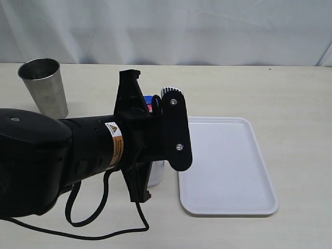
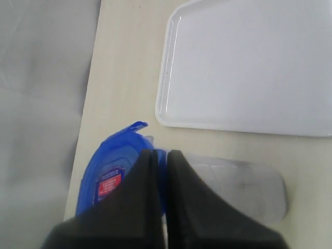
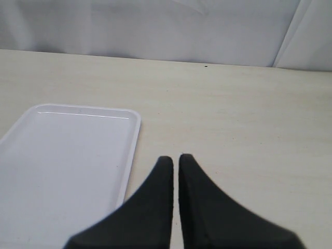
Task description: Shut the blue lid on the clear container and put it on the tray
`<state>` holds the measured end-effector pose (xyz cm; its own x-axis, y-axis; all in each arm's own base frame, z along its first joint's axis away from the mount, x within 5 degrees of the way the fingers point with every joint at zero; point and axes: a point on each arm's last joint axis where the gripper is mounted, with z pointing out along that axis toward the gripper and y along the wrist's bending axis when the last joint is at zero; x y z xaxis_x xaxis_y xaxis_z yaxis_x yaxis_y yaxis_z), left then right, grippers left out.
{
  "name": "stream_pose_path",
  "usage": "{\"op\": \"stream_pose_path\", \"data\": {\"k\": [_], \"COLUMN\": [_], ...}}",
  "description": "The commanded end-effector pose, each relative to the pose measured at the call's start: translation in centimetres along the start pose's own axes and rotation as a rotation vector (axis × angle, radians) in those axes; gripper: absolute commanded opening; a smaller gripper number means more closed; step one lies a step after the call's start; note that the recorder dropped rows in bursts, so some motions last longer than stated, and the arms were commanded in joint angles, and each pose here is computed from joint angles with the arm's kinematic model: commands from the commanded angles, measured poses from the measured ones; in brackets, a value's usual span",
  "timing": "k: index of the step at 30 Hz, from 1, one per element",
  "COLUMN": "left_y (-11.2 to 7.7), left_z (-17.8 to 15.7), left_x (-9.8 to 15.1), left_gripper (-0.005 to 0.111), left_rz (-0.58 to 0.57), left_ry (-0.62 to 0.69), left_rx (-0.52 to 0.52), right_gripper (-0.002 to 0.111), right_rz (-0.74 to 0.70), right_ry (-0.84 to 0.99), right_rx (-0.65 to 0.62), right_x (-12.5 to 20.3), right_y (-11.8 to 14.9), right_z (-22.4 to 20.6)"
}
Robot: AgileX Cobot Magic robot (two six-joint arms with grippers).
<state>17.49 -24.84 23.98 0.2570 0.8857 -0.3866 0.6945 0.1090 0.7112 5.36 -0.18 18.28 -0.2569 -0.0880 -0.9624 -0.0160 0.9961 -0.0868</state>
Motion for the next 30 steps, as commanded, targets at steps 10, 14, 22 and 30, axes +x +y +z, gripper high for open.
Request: {"op": "stream_pose_path", "data": {"k": [10,14,22,30], "left_y": [-0.24,-0.27,-0.27,-0.25], "left_z": [-0.08,-0.08,-0.08,-0.08], "left_x": [0.21,0.14,0.14,0.09], "left_gripper": [0.0,0.0,0.0,0.0], "left_rz": [-0.024,-0.03,-0.057,-0.048], "left_ry": [0.024,0.016,0.016,0.011], "left_rx": [0.016,0.02,0.02,0.018], "right_gripper": [0.005,0.005,0.005,0.005], "right_rz": [-0.002,-0.002,-0.002,-0.002], "right_ry": [-0.003,-0.003,-0.003,-0.003], "right_rx": [0.006,0.006,0.006,0.006], "right_x": [0.07,0.07,0.07,0.07], "right_y": [-0.03,-0.03,-0.03,-0.03], "right_z": [0.0,0.0,0.0,0.0]}}
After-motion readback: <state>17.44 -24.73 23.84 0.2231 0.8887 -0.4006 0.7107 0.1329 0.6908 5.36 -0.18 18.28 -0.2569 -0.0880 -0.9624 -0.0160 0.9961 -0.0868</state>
